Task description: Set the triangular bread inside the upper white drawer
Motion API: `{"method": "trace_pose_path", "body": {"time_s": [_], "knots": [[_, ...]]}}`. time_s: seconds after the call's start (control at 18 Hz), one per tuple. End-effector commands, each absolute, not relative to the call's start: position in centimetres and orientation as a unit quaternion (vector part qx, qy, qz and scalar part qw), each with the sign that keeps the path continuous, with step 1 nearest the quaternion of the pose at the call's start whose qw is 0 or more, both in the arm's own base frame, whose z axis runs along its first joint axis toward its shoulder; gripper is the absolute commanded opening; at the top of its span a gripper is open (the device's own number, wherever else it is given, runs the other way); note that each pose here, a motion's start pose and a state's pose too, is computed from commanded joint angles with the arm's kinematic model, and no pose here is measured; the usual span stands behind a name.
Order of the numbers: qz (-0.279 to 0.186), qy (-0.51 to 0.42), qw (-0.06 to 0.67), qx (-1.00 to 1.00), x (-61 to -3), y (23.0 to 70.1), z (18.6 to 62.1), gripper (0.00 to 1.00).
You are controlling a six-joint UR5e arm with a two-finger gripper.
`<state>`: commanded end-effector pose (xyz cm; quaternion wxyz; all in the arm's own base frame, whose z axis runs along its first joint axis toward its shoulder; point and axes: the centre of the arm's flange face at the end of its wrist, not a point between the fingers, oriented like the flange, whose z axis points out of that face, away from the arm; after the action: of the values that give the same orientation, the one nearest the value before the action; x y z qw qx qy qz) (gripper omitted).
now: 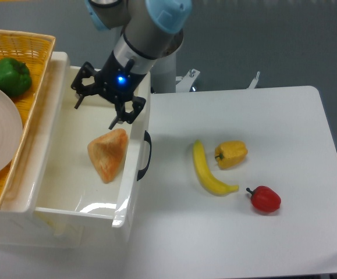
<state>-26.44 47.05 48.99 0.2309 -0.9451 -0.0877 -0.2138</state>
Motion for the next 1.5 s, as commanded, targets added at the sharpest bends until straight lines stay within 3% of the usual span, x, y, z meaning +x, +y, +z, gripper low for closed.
{"method": "trace_pose_path", "body": {"time_s": [0.11,0.17,0.61,1.0,1.5], "knots": [[-0.207,-0.099,0.238,-0.944,-28.0,46.3,49.4,0.88],[-0.202,-0.103,0.242,-0.943,-28.8,45.9,49.6,0.94],[-0.161,-0.105,0.263,-0.945,-34.5,42.2,49.6,1.00],[-0.113,-0.097,0.218,-0.965,-37.5,41.0,47.5,1.00],[-0.035,-0.001,0.145,-0.989,-40.5,38.4,45.7,1.00]]}}
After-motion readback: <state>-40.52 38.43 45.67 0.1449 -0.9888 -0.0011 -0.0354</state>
